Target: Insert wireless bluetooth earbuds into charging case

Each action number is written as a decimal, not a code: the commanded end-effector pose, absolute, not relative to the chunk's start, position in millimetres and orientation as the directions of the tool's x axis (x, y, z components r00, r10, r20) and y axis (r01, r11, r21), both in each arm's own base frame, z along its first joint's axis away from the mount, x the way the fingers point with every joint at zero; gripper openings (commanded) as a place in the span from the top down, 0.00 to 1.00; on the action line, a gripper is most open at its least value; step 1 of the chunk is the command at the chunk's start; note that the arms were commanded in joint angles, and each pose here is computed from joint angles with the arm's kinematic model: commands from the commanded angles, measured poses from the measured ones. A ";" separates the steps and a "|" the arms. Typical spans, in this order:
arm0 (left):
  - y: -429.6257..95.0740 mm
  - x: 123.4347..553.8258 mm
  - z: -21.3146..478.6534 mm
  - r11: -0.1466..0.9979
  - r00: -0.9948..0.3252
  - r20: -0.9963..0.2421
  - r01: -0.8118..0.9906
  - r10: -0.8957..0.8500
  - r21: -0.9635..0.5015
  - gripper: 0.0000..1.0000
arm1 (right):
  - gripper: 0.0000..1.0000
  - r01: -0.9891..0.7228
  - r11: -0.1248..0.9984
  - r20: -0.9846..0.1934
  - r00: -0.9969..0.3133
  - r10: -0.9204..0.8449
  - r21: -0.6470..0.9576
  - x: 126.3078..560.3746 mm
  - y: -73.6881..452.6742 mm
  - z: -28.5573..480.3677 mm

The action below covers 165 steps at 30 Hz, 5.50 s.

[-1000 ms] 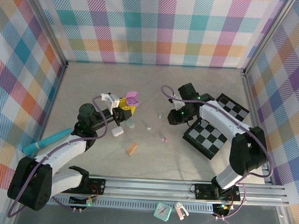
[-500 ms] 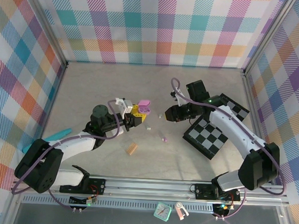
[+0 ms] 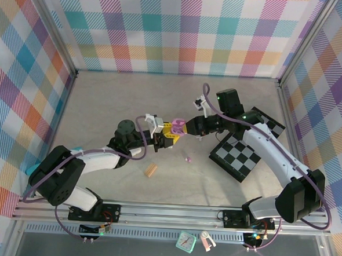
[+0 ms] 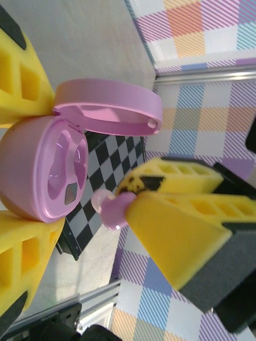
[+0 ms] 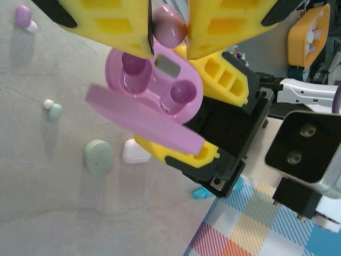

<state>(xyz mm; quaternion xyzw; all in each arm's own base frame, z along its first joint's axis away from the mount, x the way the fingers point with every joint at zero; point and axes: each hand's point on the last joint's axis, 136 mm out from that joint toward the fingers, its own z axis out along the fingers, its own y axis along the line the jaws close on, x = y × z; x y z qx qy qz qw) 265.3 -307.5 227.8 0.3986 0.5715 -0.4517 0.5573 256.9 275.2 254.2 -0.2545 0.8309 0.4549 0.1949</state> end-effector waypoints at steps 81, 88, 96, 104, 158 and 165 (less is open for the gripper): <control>-238.8 263.4 309.6 0.365 0.104 -0.966 0.931 -0.238 0.010 0.72 | 0.35 -0.106 0.709 -0.189 -0.981 0.039 0.697 205.6 269.8 64.3; -238.6 261.5 309.4 0.358 0.097 -0.966 0.934 -0.239 0.005 0.72 | 0.37 -0.066 0.739 -0.177 -0.982 0.072 0.670 220.0 274.8 48.3; -238.5 261.7 307.2 0.360 0.091 -0.968 0.933 -0.234 0.001 0.72 | 0.38 -0.049 0.806 -0.209 -0.974 0.093 0.590 235.9 262.9 39.1; -239.0 261.3 307.1 0.357 0.093 -0.968 0.934 -0.231 0.005 0.72 | 0.38 -0.043 0.822 -0.228 -0.968 0.107 0.569 253.2 253.9 42.2; -171.3 309.9 303.6 0.682 0.104 -0.978 0.729 -0.179 -0.047 0.72 | 0.61 -0.425 0.764 -0.201 -0.796 -0.571 -0.485 252.7 240.5 24.8; -172.0 309.8 304.0 0.678 0.102 -0.978 0.733 -0.183 -0.050 0.72 | 0.65 -0.442 0.744 -0.173 -0.792 -0.586 -0.501 252.9 239.9 18.4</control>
